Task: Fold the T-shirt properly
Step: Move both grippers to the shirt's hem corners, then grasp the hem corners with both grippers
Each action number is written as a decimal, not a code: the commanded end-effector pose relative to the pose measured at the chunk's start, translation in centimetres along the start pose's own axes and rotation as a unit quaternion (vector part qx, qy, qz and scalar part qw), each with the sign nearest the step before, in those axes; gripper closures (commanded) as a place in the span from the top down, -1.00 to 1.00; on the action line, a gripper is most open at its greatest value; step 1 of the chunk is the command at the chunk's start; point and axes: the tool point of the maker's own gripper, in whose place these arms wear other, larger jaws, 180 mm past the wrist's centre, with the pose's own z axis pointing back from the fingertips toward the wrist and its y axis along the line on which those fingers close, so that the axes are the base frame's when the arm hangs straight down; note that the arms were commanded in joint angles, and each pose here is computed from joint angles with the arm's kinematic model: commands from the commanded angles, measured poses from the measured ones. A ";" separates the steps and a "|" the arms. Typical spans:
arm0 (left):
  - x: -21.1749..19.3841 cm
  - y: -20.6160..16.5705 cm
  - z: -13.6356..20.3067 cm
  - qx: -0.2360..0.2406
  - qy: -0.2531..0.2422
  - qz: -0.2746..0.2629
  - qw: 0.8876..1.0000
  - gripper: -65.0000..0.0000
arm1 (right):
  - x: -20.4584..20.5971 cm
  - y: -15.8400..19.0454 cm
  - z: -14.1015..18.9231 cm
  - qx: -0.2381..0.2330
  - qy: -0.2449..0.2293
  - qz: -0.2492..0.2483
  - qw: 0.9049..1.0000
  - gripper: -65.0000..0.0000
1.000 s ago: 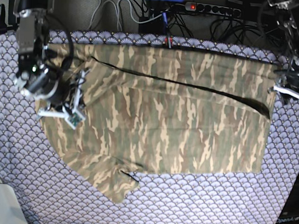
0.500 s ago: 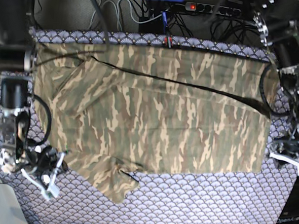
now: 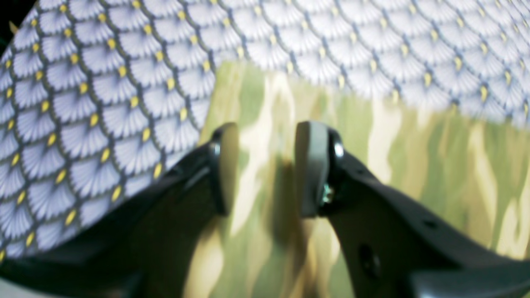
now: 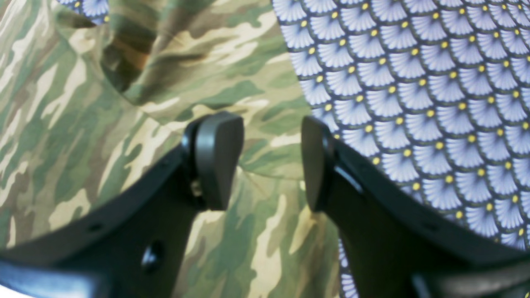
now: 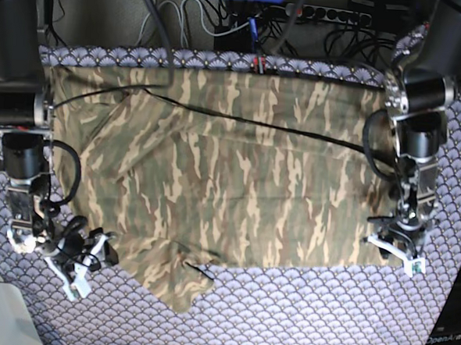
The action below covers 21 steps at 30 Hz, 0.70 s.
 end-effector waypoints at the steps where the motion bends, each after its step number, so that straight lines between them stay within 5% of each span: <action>1: 3.2 0.4 -0.3 0.003 -0.038 0.005 0.999 -0.29 | 2.9 -1.0 0.8 -0.008 -0.043 0.004 0.999 -0.13; 15: 5.0 3.8 0.1 0.082 -0.101 0.000 0.992 -0.29 | 0.1 -6.1 0.6 -0.174 -0.096 -0.077 0.977 -0.13; 21: 2.8 4.2 0.4 0.084 -0.085 -0.004 0.993 -0.29 | -1.1 -6.5 0.5 -0.183 -0.084 -0.087 0.976 -0.13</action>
